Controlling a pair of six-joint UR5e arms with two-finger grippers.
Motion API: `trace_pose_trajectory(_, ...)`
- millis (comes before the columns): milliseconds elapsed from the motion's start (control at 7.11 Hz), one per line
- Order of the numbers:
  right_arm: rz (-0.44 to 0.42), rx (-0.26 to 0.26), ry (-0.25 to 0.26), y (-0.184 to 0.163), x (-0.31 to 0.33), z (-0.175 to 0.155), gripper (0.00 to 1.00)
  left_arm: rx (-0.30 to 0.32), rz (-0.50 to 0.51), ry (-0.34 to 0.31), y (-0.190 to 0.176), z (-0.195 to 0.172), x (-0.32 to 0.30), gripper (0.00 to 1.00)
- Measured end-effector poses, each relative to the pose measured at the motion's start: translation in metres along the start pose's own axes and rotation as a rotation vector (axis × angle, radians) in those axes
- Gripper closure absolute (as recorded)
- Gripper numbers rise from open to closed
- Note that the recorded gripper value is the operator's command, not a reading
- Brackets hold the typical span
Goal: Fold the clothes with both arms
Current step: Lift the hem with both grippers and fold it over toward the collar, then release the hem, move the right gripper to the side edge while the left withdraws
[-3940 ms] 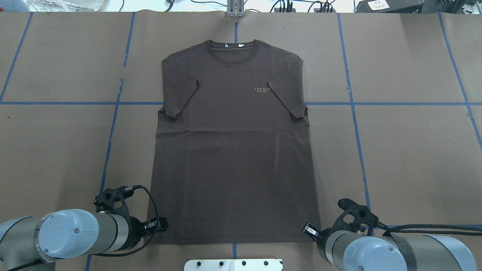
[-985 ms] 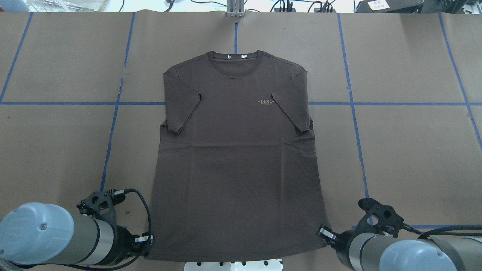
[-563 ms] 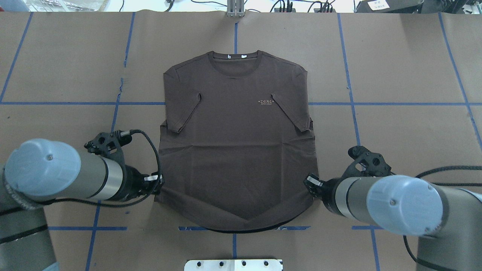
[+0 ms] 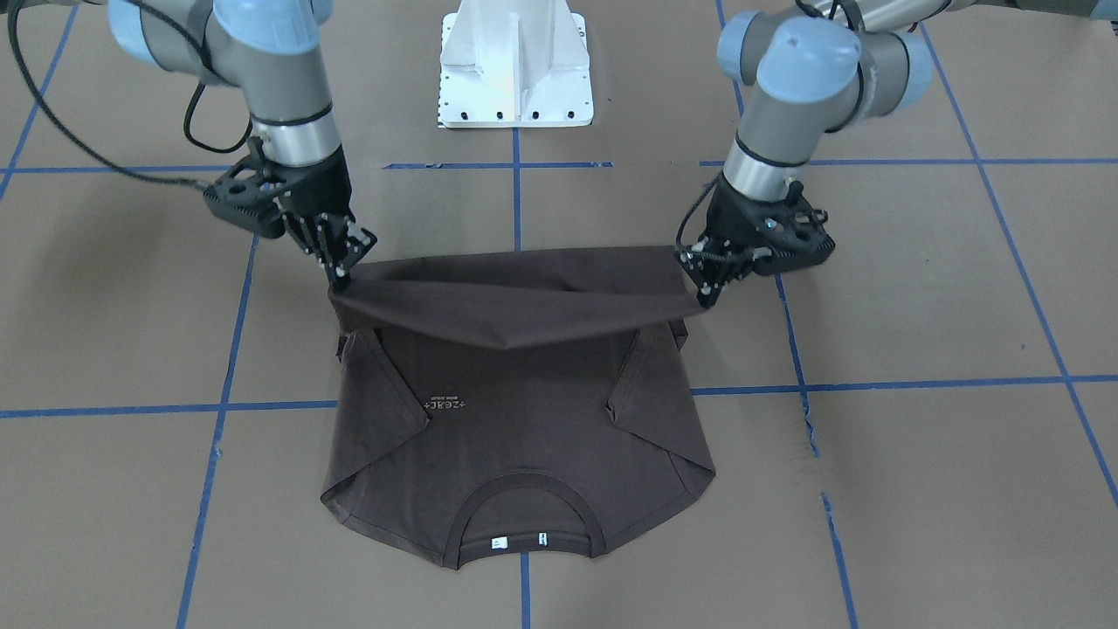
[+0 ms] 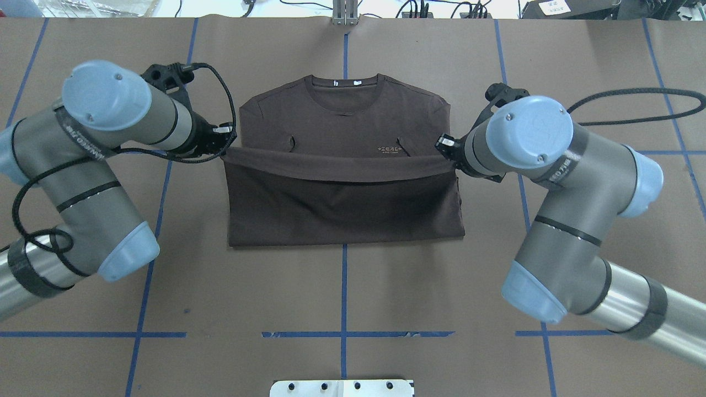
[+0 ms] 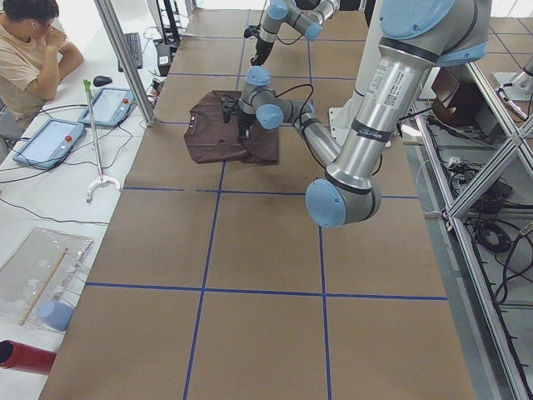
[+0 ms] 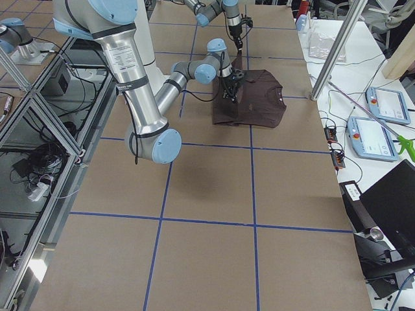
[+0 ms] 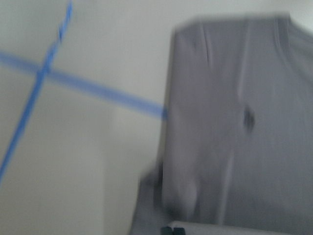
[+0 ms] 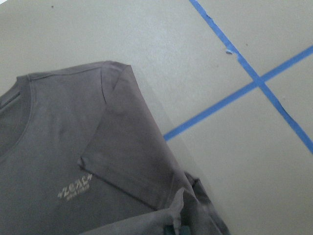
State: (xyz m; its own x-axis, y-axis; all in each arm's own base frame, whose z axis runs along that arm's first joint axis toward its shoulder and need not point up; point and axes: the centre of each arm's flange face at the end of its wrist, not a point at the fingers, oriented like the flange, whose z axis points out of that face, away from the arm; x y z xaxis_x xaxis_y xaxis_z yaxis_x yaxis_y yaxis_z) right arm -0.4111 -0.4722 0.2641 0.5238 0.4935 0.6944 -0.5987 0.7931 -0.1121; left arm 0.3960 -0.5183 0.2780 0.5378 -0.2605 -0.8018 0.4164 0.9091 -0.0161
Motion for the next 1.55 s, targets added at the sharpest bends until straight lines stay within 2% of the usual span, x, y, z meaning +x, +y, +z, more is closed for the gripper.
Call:
trace_pose_trajectory(141,-0.013,0.031,0.019,-0.031,-0.014,0.015,1.0,0.048,-0.002,0.014,-0.029,0.007,0.004,1.0)
trace_pose_trajectory(422,-0.024,0.065,0.043,-0.073,-0.039,0.048,1.0,0.13,-0.002,0.031,-0.061,0.033,0.015,1.0)
trace_pose_trajectory(985,-0.027,0.079,0.04,-0.096,-0.074,0.098,1.0,0.217,0.001,0.062,-0.093,0.093,0.021,1.0)
trace_pose_trajectory(1126,-0.034,0.082,0.034,-0.102,-0.077,0.106,0.7,0.226,0.0,0.064,-0.098,0.103,0.02,0.84)
trace_pose_trajectory(1266,-0.037,0.085,0.037,-0.107,-0.083,0.113,0.53,0.238,-0.001,0.064,-0.102,0.109,0.019,0.62)
trace_pose_trajectory(1407,-0.036,0.087,0.049,-0.11,-0.09,0.12,0.4,0.251,0.0,0.081,-0.104,0.112,0.018,0.49)
trace_pose_trajectory(1548,-0.032,0.089,0.053,-0.114,-0.098,0.123,0.35,0.262,0.004,0.121,-0.105,0.111,0.017,0.4)
